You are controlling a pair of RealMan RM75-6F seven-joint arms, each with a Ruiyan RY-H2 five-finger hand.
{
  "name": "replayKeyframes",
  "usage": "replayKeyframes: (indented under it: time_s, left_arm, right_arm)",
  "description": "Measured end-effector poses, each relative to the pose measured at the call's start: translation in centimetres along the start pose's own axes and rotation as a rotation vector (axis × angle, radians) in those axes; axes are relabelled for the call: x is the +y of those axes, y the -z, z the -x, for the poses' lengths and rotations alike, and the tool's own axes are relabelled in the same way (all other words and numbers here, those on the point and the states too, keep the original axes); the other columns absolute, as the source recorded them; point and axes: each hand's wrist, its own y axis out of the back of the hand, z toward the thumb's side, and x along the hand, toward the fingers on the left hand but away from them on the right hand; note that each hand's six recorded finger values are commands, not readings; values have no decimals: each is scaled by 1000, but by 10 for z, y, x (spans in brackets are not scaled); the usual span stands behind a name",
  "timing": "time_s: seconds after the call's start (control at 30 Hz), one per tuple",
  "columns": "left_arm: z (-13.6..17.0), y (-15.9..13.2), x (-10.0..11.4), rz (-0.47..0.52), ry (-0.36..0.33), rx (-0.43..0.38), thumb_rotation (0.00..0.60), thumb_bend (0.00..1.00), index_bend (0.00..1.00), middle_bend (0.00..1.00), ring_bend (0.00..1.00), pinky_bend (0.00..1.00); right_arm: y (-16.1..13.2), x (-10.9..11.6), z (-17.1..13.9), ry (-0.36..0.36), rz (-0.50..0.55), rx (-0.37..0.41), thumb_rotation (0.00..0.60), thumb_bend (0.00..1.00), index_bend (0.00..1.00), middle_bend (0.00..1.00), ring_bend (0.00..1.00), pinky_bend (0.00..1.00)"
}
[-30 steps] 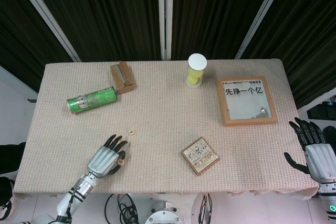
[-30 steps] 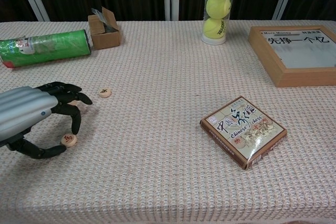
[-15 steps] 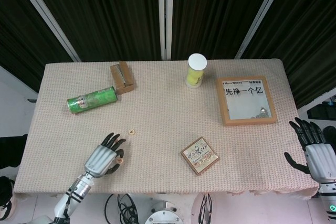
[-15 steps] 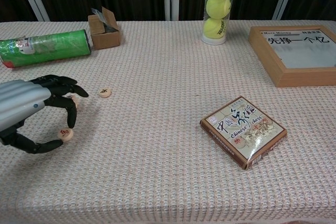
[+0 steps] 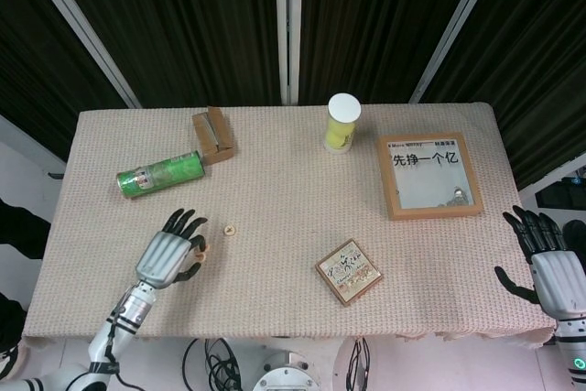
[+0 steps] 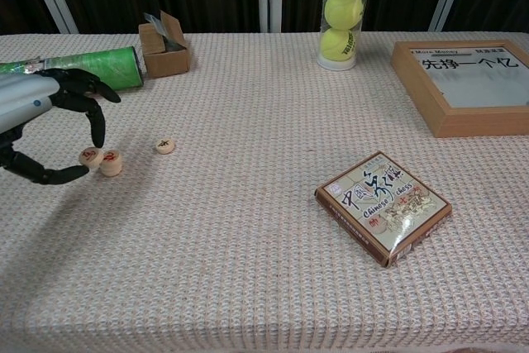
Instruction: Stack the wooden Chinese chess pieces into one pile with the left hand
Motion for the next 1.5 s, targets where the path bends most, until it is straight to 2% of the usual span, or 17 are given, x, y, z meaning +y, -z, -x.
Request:
replayKeyframes:
  time_s: [0.5,1.27,1.5]
  left_arm:
    - [-27,12,-5,-10,50,45,600,284,475,147,0,0]
    - [-28,15,-12,1,58,52,600,284,465,147,0,0]
    - [-29,14,-12,7,56,49,600,284,430,147,0,0]
  right_arm:
    - [2,1,1,-2,12,0,600,247,0,0,0,0]
    - [3,0,2,-7,13,-5,600,246,0,0,0,0]
    - [3,0,2,-8,12,-7,600,246,0,0,0,0]
